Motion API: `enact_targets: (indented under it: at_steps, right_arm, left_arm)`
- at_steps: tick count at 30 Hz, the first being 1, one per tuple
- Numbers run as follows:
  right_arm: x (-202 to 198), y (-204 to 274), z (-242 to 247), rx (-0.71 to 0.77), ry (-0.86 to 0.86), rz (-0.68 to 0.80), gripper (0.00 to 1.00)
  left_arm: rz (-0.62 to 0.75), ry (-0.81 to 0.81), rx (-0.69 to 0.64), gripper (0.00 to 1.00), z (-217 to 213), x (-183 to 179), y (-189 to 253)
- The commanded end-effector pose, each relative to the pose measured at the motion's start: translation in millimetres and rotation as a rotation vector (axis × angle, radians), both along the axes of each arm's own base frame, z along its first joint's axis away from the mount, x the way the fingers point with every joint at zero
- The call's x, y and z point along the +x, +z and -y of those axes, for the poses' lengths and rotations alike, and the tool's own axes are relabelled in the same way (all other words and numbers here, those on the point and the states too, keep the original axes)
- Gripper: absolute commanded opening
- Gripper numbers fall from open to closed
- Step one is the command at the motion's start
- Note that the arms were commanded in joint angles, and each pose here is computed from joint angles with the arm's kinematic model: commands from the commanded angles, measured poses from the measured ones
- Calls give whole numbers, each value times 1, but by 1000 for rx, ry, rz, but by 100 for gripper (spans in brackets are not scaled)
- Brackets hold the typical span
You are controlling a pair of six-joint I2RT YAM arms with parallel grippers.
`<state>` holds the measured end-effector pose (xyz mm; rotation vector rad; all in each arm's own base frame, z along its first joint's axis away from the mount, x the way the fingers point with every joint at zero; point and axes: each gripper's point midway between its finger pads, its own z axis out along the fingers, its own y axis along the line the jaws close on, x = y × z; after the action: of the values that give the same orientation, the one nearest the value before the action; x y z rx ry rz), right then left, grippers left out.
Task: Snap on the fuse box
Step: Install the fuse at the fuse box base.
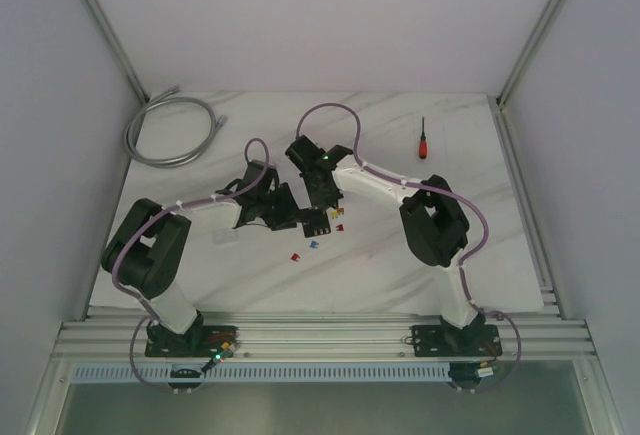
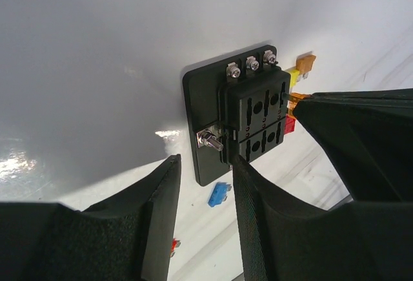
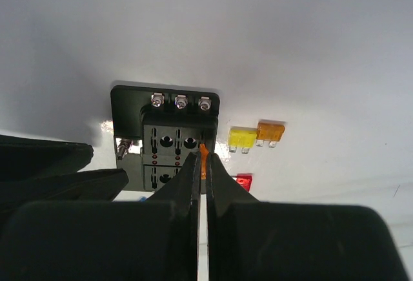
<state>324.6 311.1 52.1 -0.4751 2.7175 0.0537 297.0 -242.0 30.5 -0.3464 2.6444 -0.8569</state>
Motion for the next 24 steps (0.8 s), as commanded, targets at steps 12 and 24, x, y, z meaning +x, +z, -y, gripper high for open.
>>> enact_targets:
  at_steps: [12, 24]
  right_arm:
    - [1, 8, 4, -11, -21, 66, 0]
    - [3, 16, 1, 11, -19, 91, 0]
  left_arm:
    - [-10, -5, -36, 44, 13, 3, 2]
    - [-34, 0, -37, 41, 14, 1, -3]
